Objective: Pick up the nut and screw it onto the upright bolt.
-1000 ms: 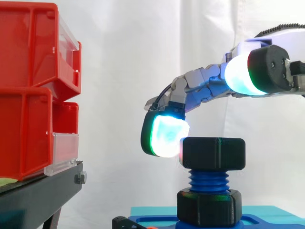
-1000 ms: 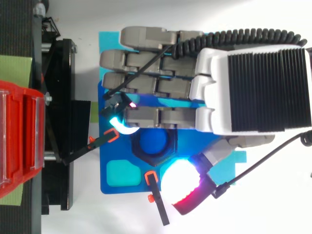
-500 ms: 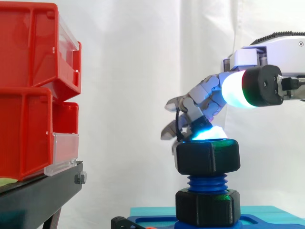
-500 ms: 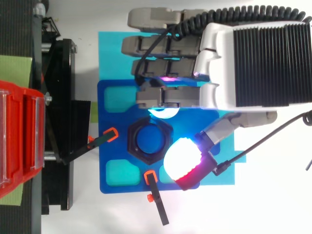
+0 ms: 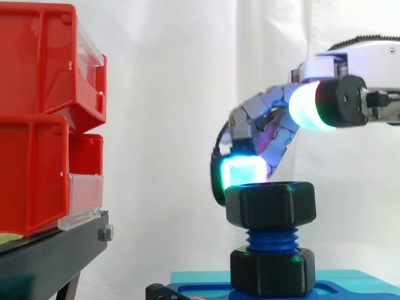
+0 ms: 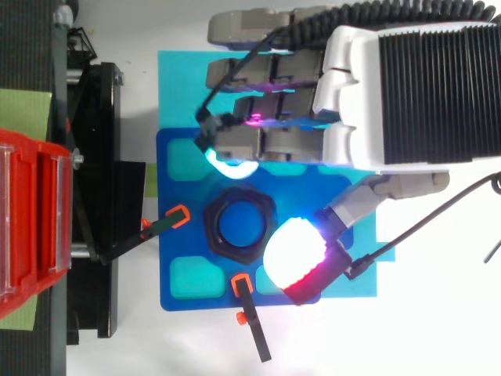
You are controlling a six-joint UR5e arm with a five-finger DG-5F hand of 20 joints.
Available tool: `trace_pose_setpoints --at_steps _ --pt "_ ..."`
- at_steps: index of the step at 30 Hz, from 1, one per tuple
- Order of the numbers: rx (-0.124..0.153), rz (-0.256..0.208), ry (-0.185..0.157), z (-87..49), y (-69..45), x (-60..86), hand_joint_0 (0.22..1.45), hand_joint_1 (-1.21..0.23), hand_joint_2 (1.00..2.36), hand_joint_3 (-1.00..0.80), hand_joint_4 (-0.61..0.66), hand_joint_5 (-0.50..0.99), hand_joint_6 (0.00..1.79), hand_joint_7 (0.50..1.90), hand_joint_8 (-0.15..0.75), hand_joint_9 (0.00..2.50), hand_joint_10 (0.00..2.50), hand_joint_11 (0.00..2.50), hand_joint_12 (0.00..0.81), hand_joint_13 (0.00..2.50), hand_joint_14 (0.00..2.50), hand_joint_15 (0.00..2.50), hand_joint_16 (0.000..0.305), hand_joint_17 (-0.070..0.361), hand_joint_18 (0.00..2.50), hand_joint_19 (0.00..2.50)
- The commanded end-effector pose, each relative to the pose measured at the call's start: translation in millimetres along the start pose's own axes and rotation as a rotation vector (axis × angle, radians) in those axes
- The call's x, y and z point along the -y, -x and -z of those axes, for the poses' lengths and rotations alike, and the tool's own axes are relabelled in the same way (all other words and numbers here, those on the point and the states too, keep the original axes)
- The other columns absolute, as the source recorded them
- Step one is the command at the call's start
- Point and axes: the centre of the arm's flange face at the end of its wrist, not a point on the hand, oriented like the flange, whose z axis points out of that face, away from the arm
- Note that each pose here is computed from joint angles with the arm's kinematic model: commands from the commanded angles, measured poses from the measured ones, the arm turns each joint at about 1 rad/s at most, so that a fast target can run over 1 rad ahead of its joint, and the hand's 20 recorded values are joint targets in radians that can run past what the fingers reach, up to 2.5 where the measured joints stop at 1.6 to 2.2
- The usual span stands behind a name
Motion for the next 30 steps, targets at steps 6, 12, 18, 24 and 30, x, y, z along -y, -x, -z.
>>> trace_pose_setpoints --at_steps 6,12,18,24,30 --pt "0.013 0.005 0.019 -4.8 17.7 -1.3 0.49 -0.09 1.00 -0.50 0.23 -0.11 0.50 0.84 0.271 0.90 0.00 0.00 0.262 0.60 0.00 0.00 0.021 0.047 0.19 0.00" --pt "0.034 0.009 0.026 -9.0 19.7 -8.2 0.48 -0.09 1.00 -0.50 0.21 -0.13 0.50 0.75 0.262 0.86 0.00 0.00 0.273 0.56 0.00 0.00 0.024 0.054 0.17 0.00" --pt "0.045 0.009 0.039 -14.0 19.0 -20.6 0.48 -0.07 1.00 -0.50 0.21 -0.13 0.50 0.73 0.258 0.80 0.00 0.00 0.287 0.51 0.00 0.00 0.027 0.060 0.12 0.00" --pt "0.035 -0.004 0.040 -19.9 12.1 -34.5 0.48 -0.07 1.00 -0.50 0.22 -0.11 0.50 0.76 0.257 0.79 0.00 0.00 0.286 0.49 0.00 0.00 0.027 0.060 0.11 0.00" --pt "0.014 -0.023 0.039 -23.9 -3.7 -35.9 0.48 -0.07 1.00 -0.50 0.22 -0.10 0.50 0.78 0.264 0.79 0.00 0.00 0.286 0.48 0.00 0.00 0.026 0.060 0.10 0.00"
